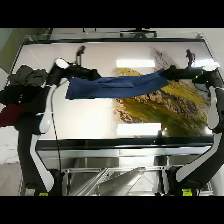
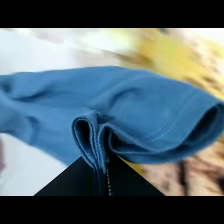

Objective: Fold the shirts.

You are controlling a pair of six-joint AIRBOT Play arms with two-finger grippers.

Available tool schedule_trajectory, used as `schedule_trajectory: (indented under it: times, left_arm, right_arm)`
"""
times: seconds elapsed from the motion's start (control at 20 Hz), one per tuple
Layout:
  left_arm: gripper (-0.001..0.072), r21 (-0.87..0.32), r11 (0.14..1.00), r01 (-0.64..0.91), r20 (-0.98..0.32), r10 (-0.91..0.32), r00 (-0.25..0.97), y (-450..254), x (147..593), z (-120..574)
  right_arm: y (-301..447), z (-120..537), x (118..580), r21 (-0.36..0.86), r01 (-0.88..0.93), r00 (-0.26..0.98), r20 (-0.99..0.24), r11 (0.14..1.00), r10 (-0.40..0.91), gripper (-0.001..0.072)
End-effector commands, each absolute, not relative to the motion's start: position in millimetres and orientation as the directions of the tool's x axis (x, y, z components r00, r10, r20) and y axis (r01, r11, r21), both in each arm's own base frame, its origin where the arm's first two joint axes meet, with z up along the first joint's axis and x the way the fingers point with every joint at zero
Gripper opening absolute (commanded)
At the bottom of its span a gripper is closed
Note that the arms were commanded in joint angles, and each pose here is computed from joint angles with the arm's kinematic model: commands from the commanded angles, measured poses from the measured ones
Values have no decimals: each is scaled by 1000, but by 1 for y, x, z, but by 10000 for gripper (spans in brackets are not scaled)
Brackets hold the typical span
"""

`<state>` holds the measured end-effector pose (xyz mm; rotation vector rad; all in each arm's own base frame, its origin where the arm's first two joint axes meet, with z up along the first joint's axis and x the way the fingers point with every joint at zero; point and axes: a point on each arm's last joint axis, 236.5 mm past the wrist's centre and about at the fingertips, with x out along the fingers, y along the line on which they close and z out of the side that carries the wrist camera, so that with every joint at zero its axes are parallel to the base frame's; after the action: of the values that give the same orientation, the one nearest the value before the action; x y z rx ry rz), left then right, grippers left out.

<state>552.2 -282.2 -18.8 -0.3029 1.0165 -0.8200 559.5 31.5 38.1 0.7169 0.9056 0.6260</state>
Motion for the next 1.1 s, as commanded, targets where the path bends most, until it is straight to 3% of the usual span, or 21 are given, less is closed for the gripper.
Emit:
schedule_trajectory:
  times: [0.0,0.2,0.5,0.65,0.85,1.05]
  left_arm:
    - [6,-572,693,438,-624,-715,316,-359,551,-62]
    - [6,-614,670,417,-607,-738,294,-418,538,-84]
    - [8,-742,619,259,-557,-783,276,-420,535,-87]
    - [8,-815,513,271,-472,-858,203,-404,526,-16]
    - [7,-821,350,451,-364,-930,60,-323,480,138]
    - [9,-721,372,585,-342,-925,167,-223,449,250]
  right_arm:
    - [71,141,538,805,-347,458,-303,482,836,12]
    - [107,199,518,771,-457,440,-238,444,866,13]
    - [141,194,518,772,-467,408,-243,430,880,13]
    - [157,189,524,780,-452,412,-247,433,877,13]
    - [201,180,533,790,-443,413,-241,424,879,13]
    - [303,159,550,832,-402,455,-181,383,872,14]
